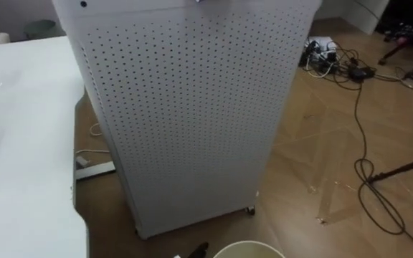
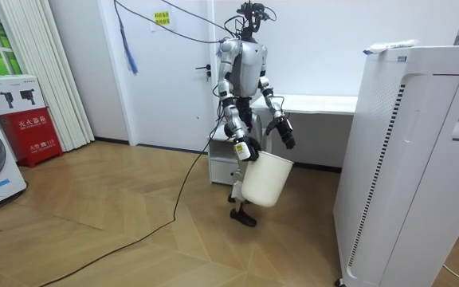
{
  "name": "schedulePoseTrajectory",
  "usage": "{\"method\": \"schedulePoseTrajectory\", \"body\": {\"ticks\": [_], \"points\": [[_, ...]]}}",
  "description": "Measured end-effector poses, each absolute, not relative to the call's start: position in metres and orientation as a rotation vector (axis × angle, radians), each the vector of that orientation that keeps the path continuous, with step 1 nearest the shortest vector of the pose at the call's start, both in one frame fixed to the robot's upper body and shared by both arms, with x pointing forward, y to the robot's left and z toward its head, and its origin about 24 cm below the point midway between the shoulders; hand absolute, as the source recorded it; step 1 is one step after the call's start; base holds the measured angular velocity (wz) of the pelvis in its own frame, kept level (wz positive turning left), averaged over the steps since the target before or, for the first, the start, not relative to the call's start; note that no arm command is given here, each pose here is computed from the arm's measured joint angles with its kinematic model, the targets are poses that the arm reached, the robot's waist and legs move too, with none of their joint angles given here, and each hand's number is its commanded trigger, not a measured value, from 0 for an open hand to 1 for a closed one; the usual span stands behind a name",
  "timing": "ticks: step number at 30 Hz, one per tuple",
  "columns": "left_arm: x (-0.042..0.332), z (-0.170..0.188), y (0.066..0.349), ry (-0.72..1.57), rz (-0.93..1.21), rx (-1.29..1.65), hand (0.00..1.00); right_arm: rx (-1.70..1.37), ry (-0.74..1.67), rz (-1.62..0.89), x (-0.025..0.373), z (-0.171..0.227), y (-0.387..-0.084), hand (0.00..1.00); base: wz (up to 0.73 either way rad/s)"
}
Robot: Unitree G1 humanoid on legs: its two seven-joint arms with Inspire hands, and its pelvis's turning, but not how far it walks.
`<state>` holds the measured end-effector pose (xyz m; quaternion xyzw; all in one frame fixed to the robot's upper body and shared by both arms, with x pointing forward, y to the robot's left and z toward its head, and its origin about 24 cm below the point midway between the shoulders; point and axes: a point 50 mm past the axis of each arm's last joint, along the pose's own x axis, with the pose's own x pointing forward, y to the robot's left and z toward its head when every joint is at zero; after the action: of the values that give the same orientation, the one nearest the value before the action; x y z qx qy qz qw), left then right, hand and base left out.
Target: Pick garbage
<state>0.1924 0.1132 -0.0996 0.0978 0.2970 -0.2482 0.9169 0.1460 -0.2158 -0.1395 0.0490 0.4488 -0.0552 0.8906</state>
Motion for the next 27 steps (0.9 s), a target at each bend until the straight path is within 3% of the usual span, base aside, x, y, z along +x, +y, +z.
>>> {"method": "schedulePoseTrajectory", "body": {"ticks": [13,27], "points": [[0.199,-0.096,0.133,0.596,-0.425,0.217,0.00,0.118,0.892,-0.024,0.158,-0.134,-0.208,1.00,-0.20],[0.201,-0.093,0.135,0.565,-0.394,0.168,0.00,0.047,0.903,0.016,0.154,-0.135,-0.211,1.00,-0.15]]}}
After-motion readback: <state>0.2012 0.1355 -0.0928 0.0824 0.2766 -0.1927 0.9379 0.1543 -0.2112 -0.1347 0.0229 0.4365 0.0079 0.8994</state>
